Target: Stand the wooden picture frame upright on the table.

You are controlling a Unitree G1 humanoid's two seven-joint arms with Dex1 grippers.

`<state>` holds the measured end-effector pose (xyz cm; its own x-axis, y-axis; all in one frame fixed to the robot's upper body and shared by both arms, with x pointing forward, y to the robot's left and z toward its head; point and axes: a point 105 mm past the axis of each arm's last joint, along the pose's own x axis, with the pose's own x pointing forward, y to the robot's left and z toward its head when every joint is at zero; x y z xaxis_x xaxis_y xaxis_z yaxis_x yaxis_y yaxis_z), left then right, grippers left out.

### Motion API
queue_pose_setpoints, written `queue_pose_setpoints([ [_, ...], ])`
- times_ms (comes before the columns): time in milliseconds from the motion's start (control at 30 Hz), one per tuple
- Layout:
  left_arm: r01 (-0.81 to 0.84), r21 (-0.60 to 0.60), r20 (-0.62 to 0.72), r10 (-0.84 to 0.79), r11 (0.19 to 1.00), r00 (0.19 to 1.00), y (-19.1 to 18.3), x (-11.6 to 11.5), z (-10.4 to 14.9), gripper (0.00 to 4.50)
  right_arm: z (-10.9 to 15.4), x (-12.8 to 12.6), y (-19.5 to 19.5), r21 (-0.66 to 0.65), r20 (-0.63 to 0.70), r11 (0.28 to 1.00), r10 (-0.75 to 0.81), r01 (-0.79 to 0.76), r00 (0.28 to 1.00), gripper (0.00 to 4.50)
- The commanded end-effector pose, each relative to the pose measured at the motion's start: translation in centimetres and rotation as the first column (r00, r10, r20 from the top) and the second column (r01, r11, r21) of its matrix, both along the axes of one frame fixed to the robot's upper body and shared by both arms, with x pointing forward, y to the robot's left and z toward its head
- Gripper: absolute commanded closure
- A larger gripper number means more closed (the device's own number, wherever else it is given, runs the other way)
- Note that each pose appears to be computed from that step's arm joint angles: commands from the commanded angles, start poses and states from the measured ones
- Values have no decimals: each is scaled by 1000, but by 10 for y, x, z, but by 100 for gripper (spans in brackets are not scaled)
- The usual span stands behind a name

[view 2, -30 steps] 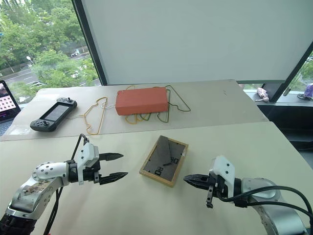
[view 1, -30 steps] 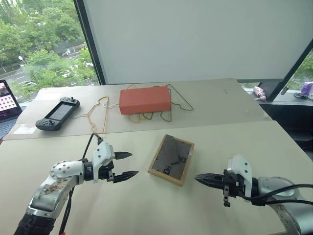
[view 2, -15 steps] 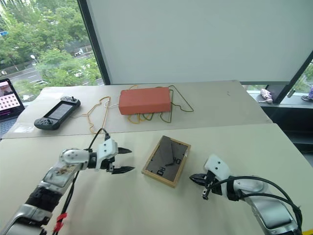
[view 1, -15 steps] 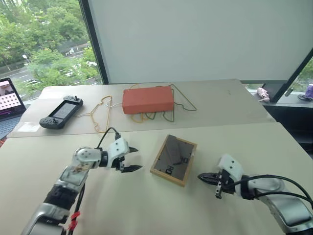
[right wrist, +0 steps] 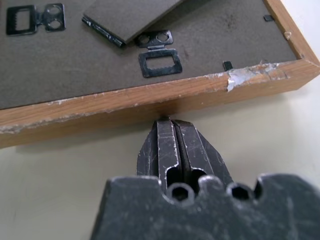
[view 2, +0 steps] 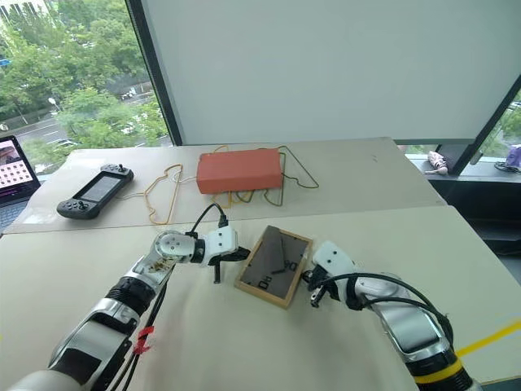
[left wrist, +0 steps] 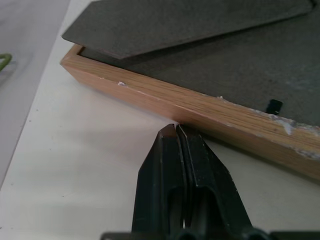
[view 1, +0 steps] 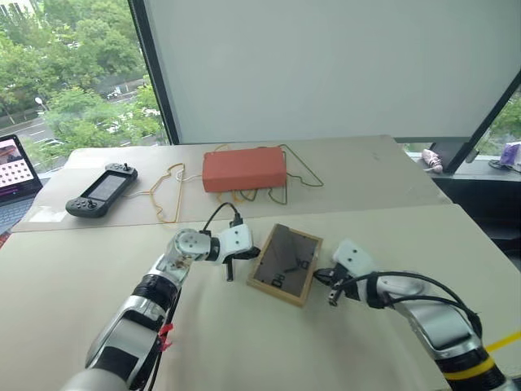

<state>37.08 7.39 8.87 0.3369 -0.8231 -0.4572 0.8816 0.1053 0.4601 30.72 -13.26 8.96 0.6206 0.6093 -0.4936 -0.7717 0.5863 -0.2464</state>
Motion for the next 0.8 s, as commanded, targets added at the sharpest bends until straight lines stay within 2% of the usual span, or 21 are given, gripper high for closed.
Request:
queue_pose_setpoints([
  [33, 49, 54, -54, -46, 997, 997, 1, -15, -16, 443, 2, -4, 27, 1, 4, 997, 71, -71, 997, 450],
  [200, -9, 81, -75, 15, 997, 997, 32, -32, -17, 443, 1, -5, 46, -58, 11, 989, 138, -137, 990, 450],
  [333, -94, 91, -113, 104, 991, 988, 57, -58, -20, 443, -4, -9, 62, -110, 4, 972, 209, -208, 978, 450],
  [500, -220, 78, -165, 231, 972, 959, 76, -86, -19, 443, -12, -24, 75, -145, -38, 936, 317, -319, 948, 450],
  [633, -341, 80, -204, 350, 937, 914, 96, -99, -20, 443, -14, -37, 86, -157, -69, 894, 413, -419, 908, 450],
  [800, -401, 83, -233, 409, 912, 883, 104, -111, -20, 443, -22, -26, 95, -222, -51, 866, 449, -448, 892, 450],
])
